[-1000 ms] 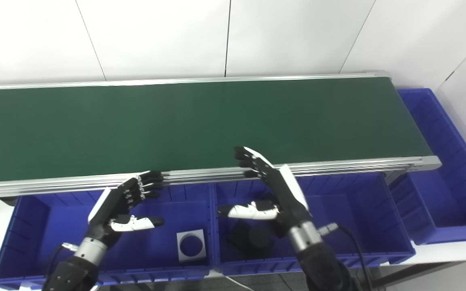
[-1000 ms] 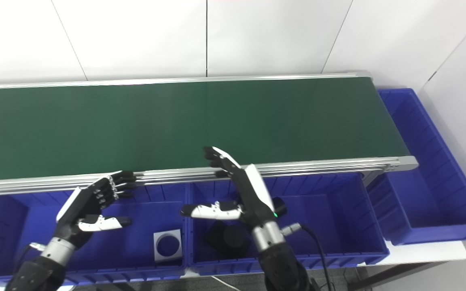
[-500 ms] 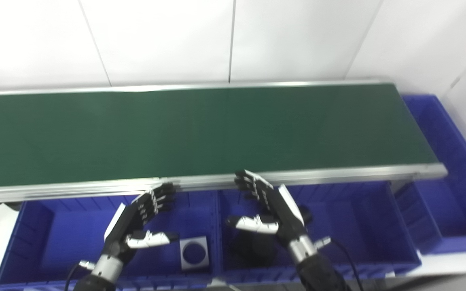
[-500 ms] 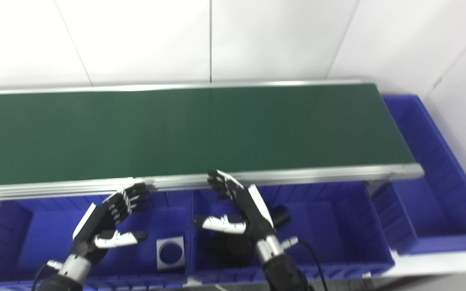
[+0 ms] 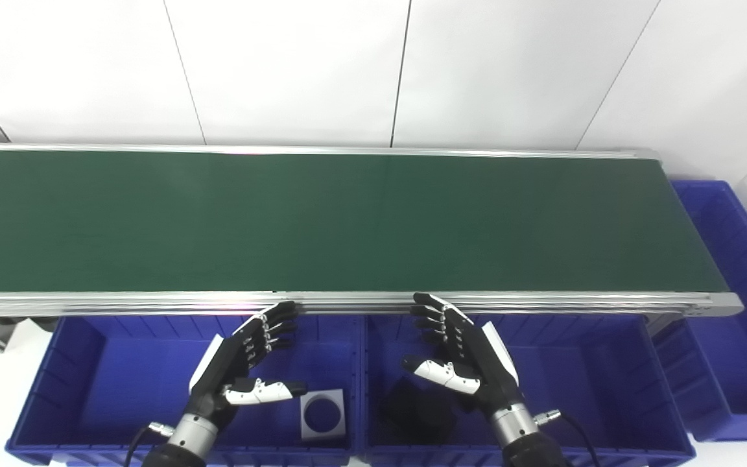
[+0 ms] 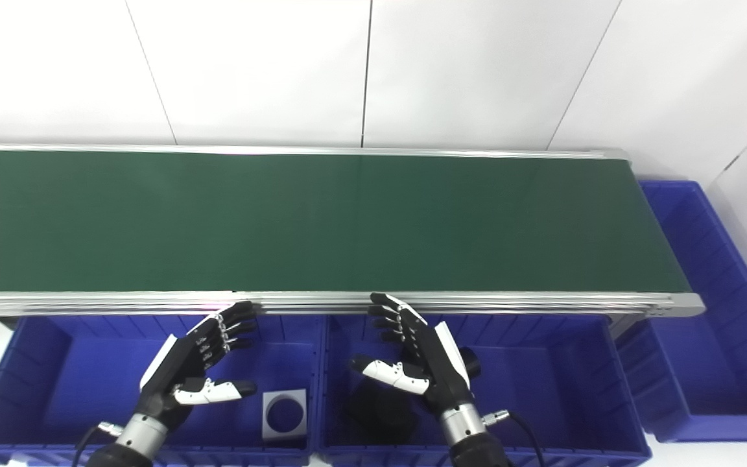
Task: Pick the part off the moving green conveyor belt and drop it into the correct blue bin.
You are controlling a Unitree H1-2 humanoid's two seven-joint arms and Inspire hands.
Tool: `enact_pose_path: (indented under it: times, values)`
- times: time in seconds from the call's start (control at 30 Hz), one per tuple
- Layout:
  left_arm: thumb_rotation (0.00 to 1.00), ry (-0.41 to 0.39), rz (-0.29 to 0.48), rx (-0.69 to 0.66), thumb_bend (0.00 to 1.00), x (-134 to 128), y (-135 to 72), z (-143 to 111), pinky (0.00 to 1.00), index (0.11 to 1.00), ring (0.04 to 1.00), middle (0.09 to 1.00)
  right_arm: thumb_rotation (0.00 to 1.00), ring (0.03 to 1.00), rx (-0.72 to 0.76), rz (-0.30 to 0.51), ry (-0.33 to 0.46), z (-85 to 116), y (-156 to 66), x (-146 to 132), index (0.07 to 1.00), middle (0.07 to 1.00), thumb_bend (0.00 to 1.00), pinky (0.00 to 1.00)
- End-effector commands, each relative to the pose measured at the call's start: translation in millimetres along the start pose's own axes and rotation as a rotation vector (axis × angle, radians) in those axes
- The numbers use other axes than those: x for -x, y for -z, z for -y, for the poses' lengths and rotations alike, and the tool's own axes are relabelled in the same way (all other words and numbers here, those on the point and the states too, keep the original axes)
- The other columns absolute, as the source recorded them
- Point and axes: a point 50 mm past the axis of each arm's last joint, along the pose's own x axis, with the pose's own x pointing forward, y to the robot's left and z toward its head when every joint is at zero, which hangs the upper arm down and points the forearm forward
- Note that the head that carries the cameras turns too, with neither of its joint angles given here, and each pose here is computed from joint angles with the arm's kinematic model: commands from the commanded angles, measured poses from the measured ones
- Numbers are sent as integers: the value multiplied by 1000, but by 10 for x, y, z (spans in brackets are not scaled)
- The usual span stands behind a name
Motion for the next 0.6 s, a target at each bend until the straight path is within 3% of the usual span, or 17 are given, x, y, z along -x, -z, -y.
enact_pose_path:
  times: [0.0,0.57]
  values:
    - [206,-4,63,-26,955,-72,-91,-6,762,841,824,850,465,778,10,102,11,26,-125,-13,835,796,726,728]
    - [219,10,53,-43,944,-88,-36,-22,773,852,829,858,436,778,-3,139,17,-24,-144,-19,841,795,725,728]
